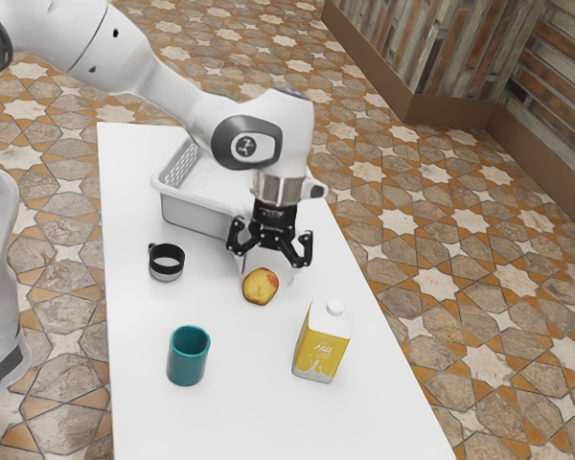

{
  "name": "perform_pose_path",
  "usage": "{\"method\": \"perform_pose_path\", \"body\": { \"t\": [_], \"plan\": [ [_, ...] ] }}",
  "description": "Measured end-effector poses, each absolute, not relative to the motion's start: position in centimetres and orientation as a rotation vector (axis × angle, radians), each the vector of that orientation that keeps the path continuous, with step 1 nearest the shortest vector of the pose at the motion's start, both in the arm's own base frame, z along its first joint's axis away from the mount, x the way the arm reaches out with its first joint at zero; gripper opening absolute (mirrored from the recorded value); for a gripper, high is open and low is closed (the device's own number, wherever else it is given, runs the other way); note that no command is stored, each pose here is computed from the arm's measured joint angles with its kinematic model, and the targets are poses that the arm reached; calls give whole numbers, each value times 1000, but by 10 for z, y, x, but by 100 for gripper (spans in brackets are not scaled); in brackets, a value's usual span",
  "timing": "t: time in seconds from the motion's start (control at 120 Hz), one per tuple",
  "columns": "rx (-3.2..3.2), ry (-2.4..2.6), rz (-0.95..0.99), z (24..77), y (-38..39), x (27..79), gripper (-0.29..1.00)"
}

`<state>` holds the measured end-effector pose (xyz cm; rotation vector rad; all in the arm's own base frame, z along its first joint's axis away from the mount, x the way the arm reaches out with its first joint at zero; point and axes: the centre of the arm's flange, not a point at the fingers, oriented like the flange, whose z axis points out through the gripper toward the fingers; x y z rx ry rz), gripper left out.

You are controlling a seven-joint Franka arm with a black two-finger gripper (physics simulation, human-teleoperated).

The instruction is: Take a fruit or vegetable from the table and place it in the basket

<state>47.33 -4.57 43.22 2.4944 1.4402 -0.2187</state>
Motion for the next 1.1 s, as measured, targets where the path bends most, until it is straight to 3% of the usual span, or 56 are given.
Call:
{"method": "perform_pose_path", "body": {
  "t": [1.017,1.1],
  "plan": [
    [2455,1518,-299,398,-41,475,70],
    [2452,1520,-297,399,-41,476,64]
  ]
}}
